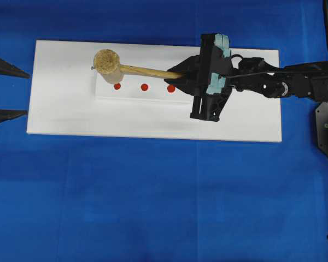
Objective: Hit the mark with a hammer.
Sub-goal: 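Retract the left gripper while the right holds the head above the dots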
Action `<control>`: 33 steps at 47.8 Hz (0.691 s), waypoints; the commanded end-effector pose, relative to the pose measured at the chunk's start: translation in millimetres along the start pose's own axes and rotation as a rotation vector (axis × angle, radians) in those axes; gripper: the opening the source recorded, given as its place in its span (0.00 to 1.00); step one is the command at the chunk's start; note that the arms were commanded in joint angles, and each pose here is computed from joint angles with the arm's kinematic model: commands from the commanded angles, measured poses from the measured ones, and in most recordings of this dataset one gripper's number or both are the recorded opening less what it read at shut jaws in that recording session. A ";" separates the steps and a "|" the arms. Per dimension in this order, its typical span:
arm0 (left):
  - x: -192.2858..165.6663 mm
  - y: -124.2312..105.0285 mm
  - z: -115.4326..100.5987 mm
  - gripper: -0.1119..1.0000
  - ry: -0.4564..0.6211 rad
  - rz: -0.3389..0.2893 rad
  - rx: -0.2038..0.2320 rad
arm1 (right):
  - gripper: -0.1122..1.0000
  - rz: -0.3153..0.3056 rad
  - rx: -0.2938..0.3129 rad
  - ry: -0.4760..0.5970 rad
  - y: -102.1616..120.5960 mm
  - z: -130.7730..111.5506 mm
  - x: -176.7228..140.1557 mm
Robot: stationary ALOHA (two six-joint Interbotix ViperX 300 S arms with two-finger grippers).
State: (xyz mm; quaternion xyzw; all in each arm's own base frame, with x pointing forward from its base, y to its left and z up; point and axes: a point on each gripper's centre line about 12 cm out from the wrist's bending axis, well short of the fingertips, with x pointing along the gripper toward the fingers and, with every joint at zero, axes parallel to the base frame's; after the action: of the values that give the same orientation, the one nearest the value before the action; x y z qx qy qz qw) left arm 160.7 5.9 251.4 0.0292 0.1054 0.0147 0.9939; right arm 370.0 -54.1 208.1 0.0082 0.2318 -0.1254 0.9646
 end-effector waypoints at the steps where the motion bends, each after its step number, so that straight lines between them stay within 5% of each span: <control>1: 1.2 0.8 4.6 0.85 -0.014 0.004 0.002 | 0.12 -0.010 0.007 -0.051 -0.5 17.0 -1.0; 11: 1.2 2.1 5.3 0.85 -0.019 0.012 0.001 | 0.12 -0.015 0.021 -0.005 0.4 3.6 10.9; 23: 1.5 2.3 4.6 0.85 -0.018 0.014 0.001 | 0.12 -0.026 0.087 0.173 5.0 -49.5 43.9; 33: 1.5 4.4 5.2 0.85 -0.023 0.026 -0.002 | 0.12 -0.044 0.090 0.142 1.2 -43.0 37.2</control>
State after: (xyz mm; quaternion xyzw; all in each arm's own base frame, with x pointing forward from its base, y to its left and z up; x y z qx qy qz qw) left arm 160.9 8.9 253.4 0.0300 0.0973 0.0242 0.9945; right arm 380.5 -56.6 134.2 0.0585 0.3218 -0.1504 0.9329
